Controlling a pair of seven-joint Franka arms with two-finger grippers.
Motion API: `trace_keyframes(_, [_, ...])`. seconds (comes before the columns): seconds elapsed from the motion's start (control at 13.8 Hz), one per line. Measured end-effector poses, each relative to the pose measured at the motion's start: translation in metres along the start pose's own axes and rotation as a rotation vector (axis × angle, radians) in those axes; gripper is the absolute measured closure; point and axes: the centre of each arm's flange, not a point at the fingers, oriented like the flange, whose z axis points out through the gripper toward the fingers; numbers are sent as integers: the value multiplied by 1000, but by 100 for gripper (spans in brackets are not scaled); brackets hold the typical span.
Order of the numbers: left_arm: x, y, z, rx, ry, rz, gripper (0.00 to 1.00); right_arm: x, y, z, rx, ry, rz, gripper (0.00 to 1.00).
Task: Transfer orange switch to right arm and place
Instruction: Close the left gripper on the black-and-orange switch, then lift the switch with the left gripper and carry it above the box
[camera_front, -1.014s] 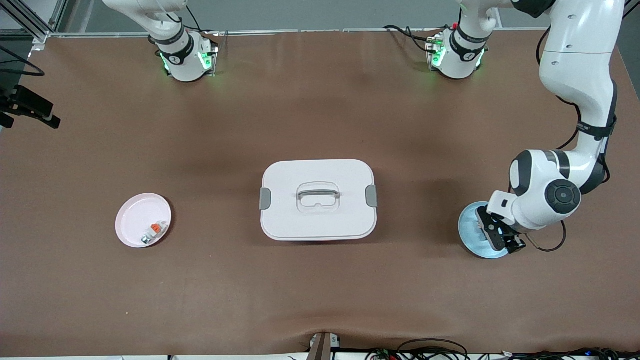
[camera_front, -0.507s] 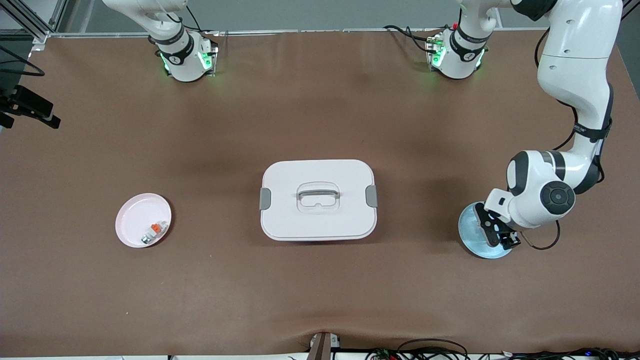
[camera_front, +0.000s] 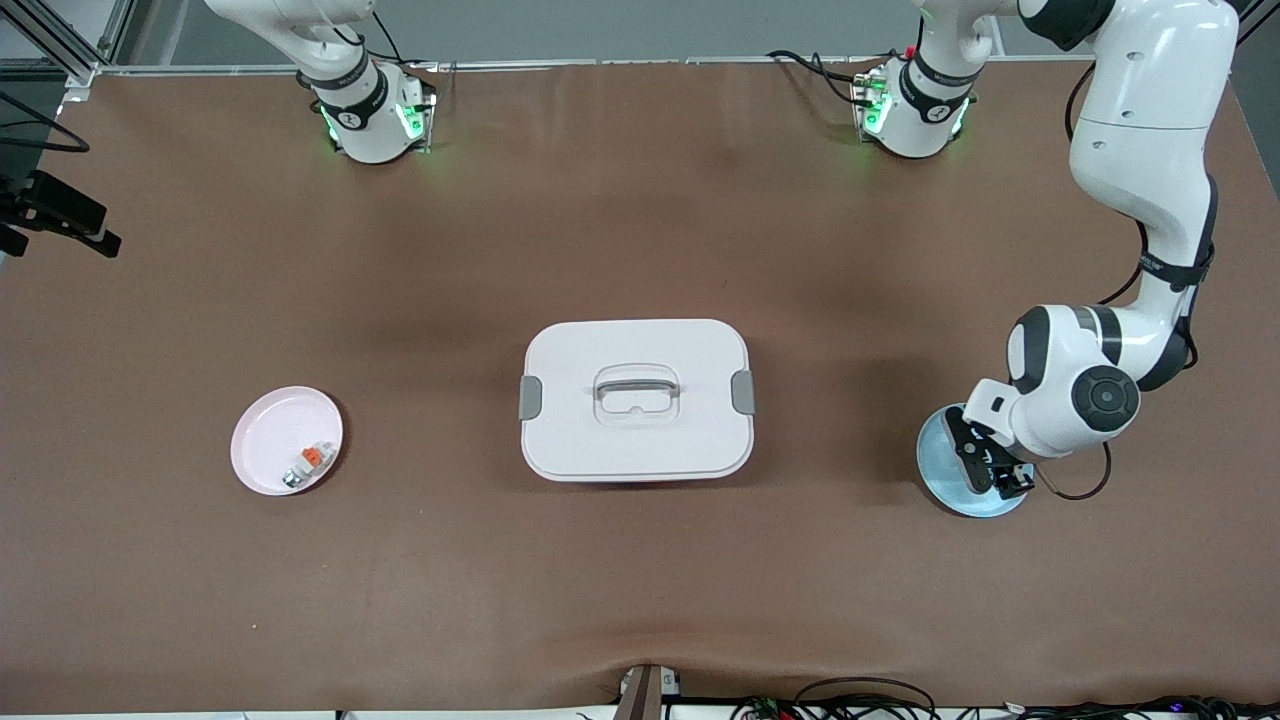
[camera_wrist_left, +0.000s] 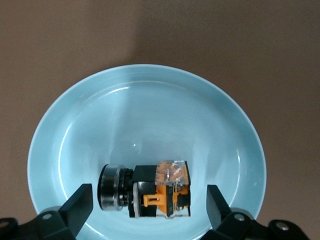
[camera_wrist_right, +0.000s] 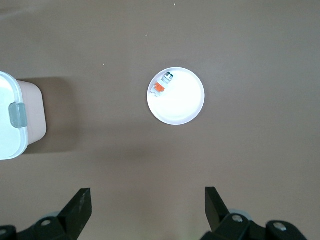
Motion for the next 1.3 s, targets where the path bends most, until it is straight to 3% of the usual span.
trace_keyframes(0.29, [3,0,2,7,2,6,0,0,0,0,0,0,0,0])
trace_keyframes(0.51, [5,0,1,11,4,9,28,0,0,0,0,0,0,0])
trace_keyframes(0.8, [13,-8,-17,54,23,35,28,0,0,0,0,0,0,0])
trace_keyframes(1.01, [39,-14,-64,123,66,63,28,0,0,0,0,0,0,0])
trace_keyframes(1.16, [60,-12,-98,154,117,65,28,0,0,0,0,0,0,0])
trace_keyframes(1.3, [75,-6,-130,136,190,32,28,0,0,0,0,0,0,0])
